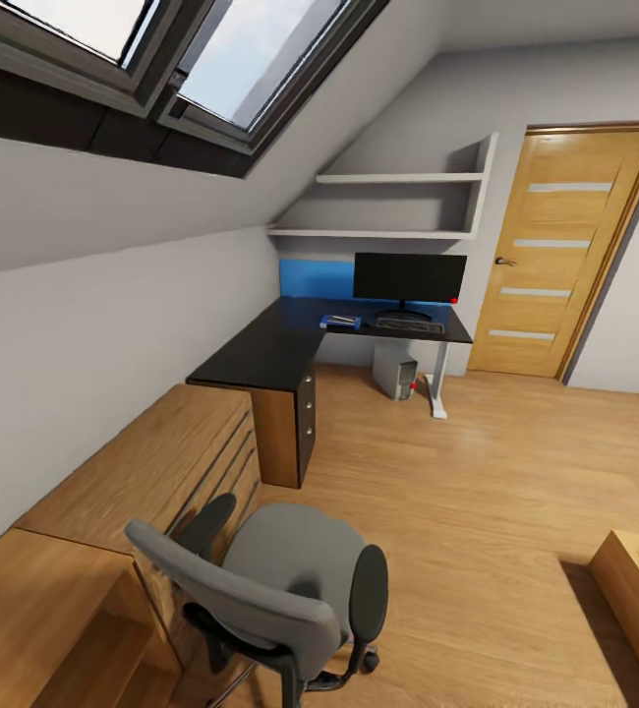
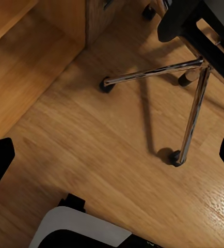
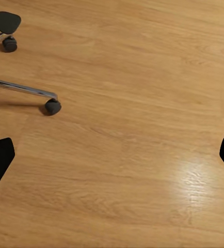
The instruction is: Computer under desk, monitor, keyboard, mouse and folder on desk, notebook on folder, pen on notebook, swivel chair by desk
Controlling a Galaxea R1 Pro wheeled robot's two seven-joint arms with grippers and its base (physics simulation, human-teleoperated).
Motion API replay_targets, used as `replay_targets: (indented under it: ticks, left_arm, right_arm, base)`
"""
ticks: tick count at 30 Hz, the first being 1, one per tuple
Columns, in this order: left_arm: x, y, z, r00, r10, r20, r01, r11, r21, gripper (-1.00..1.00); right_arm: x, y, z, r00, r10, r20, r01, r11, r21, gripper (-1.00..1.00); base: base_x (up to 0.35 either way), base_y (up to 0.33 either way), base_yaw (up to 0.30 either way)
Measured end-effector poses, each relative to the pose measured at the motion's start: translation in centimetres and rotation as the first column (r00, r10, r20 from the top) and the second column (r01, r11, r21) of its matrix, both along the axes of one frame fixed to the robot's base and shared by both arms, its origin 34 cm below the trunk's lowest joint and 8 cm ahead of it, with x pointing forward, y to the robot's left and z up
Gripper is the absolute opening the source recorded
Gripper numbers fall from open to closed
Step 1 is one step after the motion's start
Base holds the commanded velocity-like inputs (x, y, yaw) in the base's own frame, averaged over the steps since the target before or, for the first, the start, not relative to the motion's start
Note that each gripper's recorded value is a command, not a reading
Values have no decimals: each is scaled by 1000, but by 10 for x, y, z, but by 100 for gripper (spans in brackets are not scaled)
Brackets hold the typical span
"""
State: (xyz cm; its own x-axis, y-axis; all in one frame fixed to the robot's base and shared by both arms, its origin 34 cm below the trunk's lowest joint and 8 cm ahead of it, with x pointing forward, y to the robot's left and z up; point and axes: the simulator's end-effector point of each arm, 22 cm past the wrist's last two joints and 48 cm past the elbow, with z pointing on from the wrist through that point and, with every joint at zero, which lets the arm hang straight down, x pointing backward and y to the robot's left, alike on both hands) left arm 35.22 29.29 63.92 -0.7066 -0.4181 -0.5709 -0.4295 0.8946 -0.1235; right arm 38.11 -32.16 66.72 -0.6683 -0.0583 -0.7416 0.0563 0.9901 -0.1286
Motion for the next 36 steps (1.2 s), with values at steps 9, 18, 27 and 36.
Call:
replay_targets:
  ticks: [9, 18, 27, 36]
  left_arm:
    - [0, 0, 0, 1000, 0, 0, 0, 1000, 0, 100]
    - [0, 0, 0, 1000, 0, 0, 0, 1000, 0, 100]
    - [0, 0, 0, 1000, 1, 0, -1, 1000, 0, 100]
    - [0, 0, 0, 1000, 0, 0, 0, 1000, -1, 100]
  right_arm:
    - [0, 0, 0, 1000, 0, 0, 0, 1000, 0, 100]
    - [0, 0, 0, 1000, 0, 0, 0, 1000, 0, 100]
    - [0, 0, 0, 1000, 0, 2, 0, 1000, 0, 100]
    - [0, 0, 0, 1000, 0, 2, 0, 1000, 0, 100]
  base:
    - [0, 26, -114]
    - [0, 194, -175]
    - [0, 108, -34]
    - [0, 109, -5]
